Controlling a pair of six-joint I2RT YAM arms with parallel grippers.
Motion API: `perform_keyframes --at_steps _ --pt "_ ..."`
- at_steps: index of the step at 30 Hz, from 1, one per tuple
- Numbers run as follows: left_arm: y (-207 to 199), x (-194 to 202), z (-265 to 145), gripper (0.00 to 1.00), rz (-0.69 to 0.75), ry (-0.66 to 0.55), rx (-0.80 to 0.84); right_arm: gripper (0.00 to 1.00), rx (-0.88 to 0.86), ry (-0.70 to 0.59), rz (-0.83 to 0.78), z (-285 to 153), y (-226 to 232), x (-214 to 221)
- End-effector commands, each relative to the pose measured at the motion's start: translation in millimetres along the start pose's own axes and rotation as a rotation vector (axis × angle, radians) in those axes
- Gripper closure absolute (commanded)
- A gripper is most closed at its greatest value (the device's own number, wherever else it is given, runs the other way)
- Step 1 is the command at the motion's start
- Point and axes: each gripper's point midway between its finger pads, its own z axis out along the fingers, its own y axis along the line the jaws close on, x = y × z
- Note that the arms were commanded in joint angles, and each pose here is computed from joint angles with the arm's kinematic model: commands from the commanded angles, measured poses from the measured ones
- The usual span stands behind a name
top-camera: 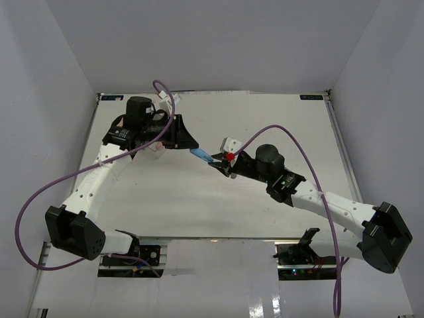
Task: Sort the stationery into containers
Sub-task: Close the pen cap on the pen.
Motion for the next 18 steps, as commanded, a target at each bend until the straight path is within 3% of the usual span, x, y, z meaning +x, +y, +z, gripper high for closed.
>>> perform_keyframes --at_steps 1,7,12,18 --pt "-9 0 -9 0.59 0.037 -0.02 0.003 0.9 0.029 -0.106 -0.055 5 -13 -40" --pt "-9 4 -9 0.65 0.025 -0.017 0.006 0.91 0.034 -0.113 -0.044 5 -13 -40" --pt "-9 11 -5 0.79 0.013 -0.009 0.033 0.92 0.043 -0.118 -0.041 7 -16 -43" --pt "-15 16 1 0.83 0.019 0.004 0.06 0.92 0.044 -0.143 -0.048 9 -19 -54"
